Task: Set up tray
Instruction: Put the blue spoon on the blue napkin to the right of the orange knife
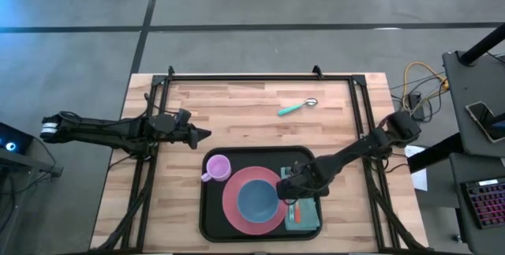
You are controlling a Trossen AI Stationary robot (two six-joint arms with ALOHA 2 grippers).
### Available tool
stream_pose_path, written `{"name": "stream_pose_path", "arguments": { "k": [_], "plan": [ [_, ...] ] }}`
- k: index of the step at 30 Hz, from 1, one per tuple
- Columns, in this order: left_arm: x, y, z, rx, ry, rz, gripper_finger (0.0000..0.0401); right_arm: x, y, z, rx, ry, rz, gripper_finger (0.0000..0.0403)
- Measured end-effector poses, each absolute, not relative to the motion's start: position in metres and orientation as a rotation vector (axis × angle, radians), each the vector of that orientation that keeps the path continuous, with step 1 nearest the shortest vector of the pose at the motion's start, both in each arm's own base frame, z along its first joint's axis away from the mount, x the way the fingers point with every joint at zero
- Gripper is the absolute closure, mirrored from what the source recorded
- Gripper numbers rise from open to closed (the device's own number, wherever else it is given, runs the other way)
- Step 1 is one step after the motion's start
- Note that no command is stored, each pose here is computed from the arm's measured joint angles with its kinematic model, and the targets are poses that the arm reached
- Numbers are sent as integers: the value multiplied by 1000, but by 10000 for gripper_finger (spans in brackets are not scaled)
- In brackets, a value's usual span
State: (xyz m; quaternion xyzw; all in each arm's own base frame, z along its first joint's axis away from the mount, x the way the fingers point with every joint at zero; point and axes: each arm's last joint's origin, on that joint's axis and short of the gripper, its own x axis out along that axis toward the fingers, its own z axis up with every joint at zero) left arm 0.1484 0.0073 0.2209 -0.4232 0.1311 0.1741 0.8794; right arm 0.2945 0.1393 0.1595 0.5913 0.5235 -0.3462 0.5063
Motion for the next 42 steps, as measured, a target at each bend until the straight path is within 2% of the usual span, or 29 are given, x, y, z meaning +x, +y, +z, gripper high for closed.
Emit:
{"name": "stream_pose_path", "arguments": {
  "k": [4,9,13,20,25,29,35,42],
  "plan": [
    [148,7,221,-878,273,362,398,293,139,168,1426,1245,-805,233],
    [149,7,222,-878,270,357,398,284,124,186,1365,1113,-886,216],
    [149,7,223,-879,264,354,398,282,83,196,1247,1124,-895,214],
    [149,7,223,-889,263,356,398,294,-9,202,890,1171,-690,215],
    [151,7,229,-908,198,327,398,293,-52,214,956,1159,-635,218],
    [155,11,246,-849,162,322,398,287,-54,224,912,1186,-582,218],
    [175,23,262,-699,267,409,392,269,-49,236,887,1239,-562,223],
    [233,47,281,-535,393,418,321,236,-29,256,932,1215,-587,231]
  ]
}}
